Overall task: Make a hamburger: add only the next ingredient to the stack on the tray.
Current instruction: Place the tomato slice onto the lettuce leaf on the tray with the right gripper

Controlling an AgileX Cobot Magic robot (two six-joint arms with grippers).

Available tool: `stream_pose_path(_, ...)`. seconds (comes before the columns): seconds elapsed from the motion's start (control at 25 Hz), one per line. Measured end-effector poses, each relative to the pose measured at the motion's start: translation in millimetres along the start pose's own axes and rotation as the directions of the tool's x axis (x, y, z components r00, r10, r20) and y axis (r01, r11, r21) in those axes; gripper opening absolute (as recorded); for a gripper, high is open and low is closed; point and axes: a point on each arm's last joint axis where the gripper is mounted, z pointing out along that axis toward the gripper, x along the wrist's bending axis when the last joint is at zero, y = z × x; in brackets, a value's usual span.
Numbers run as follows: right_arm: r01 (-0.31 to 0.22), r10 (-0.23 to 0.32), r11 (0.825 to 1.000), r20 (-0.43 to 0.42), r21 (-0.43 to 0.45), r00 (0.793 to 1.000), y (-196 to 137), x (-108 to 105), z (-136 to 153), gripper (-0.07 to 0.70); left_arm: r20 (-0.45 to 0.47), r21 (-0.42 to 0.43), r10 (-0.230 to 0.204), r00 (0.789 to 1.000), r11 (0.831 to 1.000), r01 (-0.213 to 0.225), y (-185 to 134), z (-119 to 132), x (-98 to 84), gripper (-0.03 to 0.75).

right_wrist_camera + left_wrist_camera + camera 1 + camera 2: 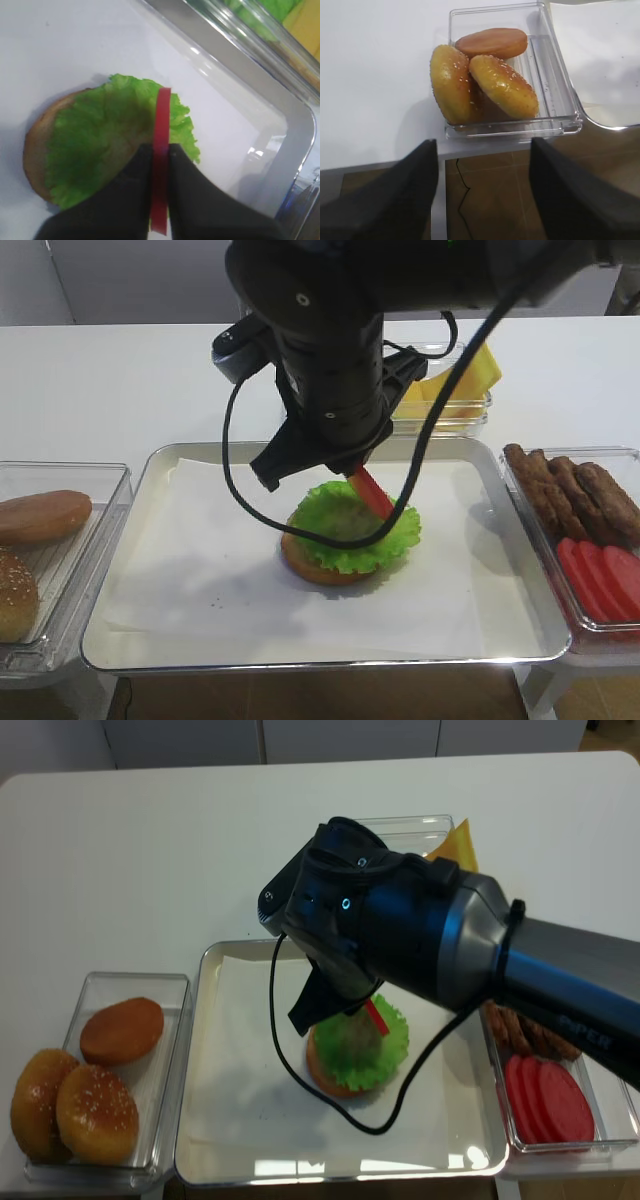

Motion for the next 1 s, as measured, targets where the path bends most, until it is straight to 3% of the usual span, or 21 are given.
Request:
stream_pose_path(0.48, -0.005, 0.005, 1.0, -0.022, 0.012, 1.0, 0.2, 2.9, 1.6, 0.091, 0.0, 0.0, 0.0, 1.0, 1.0, 0.0, 0.0, 0.0, 0.0, 0.428)
stream_pose_path(1.0, -0.012, 0.014, 0.997, -0.027, 0.071, 1.0, -5.0, 3.4, 1.1, 0.368, 0.0, 0.0, 0.0, 1.0, 1.0, 0.0, 0.0, 0.0, 0.0, 0.428)
